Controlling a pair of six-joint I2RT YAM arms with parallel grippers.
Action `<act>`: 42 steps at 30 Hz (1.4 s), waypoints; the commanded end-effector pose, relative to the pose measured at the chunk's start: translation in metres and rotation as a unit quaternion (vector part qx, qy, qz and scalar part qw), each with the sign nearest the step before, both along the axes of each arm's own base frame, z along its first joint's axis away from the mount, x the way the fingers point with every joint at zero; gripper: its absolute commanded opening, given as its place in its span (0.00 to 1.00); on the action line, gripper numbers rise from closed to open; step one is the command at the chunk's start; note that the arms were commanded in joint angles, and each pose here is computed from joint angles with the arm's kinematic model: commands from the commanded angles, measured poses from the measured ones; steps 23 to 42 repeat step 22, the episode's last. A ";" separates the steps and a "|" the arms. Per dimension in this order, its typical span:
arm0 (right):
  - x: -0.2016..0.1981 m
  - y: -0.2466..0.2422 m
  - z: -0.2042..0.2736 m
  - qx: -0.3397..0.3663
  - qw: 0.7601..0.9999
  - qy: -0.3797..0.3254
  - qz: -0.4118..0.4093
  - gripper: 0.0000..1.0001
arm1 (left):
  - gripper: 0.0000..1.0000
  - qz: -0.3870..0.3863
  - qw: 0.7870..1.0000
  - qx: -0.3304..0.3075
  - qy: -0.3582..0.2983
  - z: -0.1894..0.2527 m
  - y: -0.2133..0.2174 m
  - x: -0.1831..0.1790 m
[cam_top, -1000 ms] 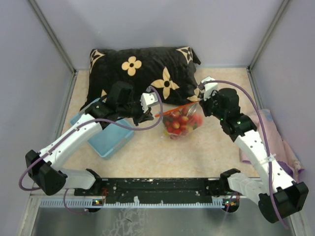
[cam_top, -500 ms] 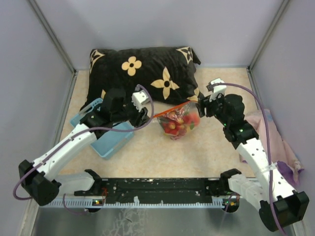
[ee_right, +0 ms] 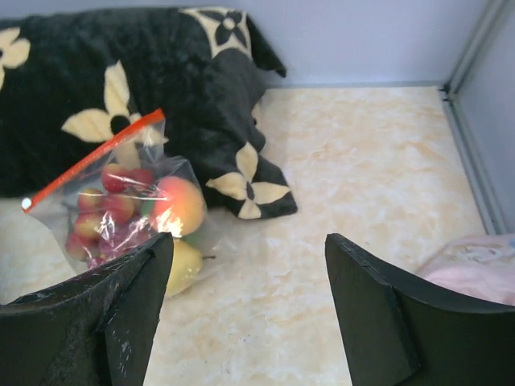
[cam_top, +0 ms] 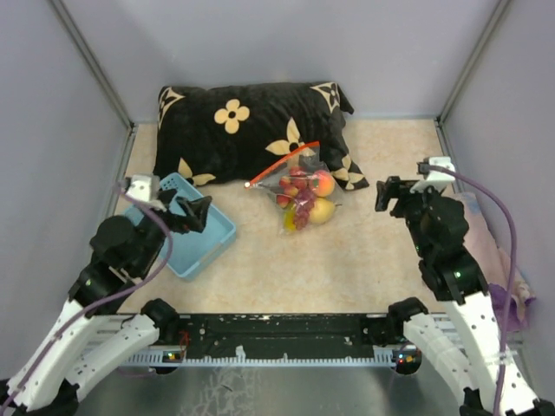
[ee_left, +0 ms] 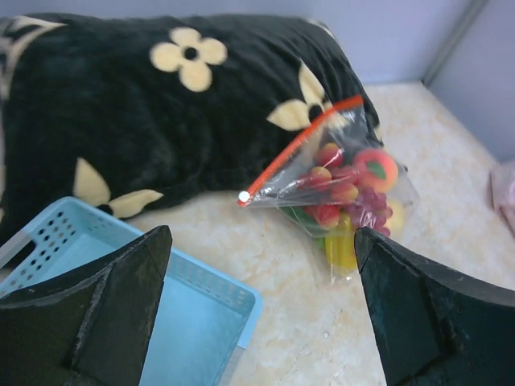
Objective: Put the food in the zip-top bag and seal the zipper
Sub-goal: Place the zipper food storage bag at the center of the board, then reset both arms
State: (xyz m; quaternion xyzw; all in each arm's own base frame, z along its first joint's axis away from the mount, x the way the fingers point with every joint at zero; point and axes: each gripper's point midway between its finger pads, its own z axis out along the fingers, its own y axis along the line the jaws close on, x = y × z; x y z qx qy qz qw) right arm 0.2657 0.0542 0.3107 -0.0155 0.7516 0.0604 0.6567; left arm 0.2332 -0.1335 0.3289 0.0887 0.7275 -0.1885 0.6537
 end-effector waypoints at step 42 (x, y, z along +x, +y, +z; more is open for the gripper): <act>-0.074 -0.071 -0.008 0.064 0.984 -0.071 -0.147 0.78 | 1.00 0.164 0.979 -0.113 -0.046 -0.010 0.093 -0.039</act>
